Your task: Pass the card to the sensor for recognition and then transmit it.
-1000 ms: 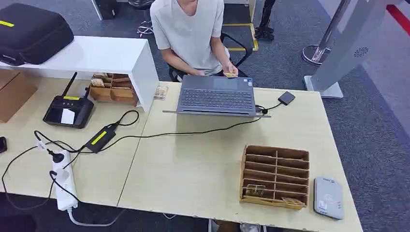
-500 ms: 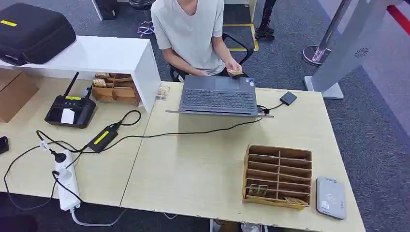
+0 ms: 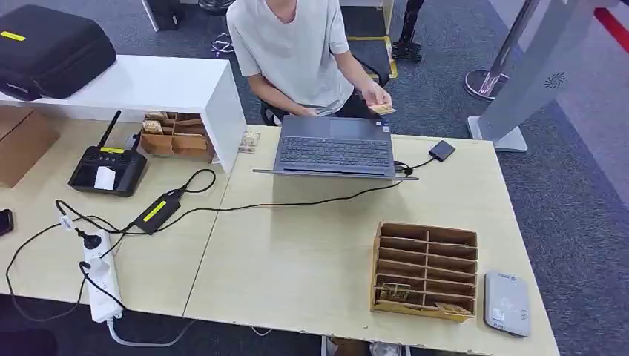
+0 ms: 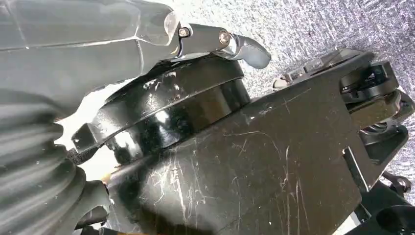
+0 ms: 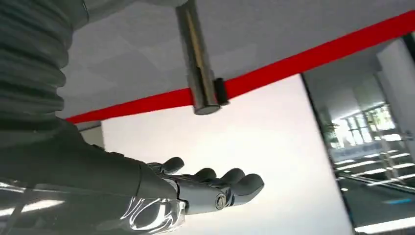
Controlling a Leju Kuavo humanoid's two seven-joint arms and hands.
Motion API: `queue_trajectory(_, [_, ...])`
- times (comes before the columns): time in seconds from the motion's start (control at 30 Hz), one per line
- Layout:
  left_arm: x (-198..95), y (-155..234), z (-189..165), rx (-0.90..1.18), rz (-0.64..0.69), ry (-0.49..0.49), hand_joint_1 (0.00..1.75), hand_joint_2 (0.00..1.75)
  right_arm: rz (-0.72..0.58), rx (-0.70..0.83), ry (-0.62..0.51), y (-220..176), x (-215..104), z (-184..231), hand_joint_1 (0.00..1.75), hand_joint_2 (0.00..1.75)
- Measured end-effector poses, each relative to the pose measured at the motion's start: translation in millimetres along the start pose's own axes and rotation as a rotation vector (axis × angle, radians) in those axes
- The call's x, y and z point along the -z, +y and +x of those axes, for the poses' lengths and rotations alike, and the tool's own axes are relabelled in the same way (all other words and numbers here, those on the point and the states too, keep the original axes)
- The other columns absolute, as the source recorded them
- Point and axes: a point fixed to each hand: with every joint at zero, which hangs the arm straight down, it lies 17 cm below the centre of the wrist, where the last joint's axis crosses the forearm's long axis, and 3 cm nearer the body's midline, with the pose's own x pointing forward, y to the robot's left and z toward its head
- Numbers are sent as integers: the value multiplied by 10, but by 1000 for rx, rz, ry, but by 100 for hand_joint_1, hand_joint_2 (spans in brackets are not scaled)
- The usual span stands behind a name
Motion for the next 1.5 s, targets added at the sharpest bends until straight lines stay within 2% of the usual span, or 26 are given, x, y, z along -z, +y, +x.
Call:
queue_trajectory(0.17, [0, -2, 1, 4, 0, -1, 0, 175, 3, -7, -62, 13, -17, 222, 0, 175])
queue_trajectory(0.37, [0, 0, 3, 10, 1, -2, 0, 175, -3, -20, -219, -21, -186, 718, 0, 175])
queue_trajectory(0.7, [-1, -4, 6, 24, 1, -5, 0, 175, -72, -20, -583, -308, -1049, 2062, 0, 175])
queue_trajectory(0.87, [-2, -5, 15, 42, 0, -8, 0, 175, -99, -4, -709, -413, -1490, 2580, 0, 175])
queue_trajectory(1.2, [-2, 0, 17, 58, -1, -11, 0, 175, -117, 43, -784, -483, -1842, 2963, 0, 175])
queue_trajectory(1.5, [-1, 12, 33, 83, 4, -17, 0, 175, -112, 86, -845, -391, -2186, 3426, 0, 175])
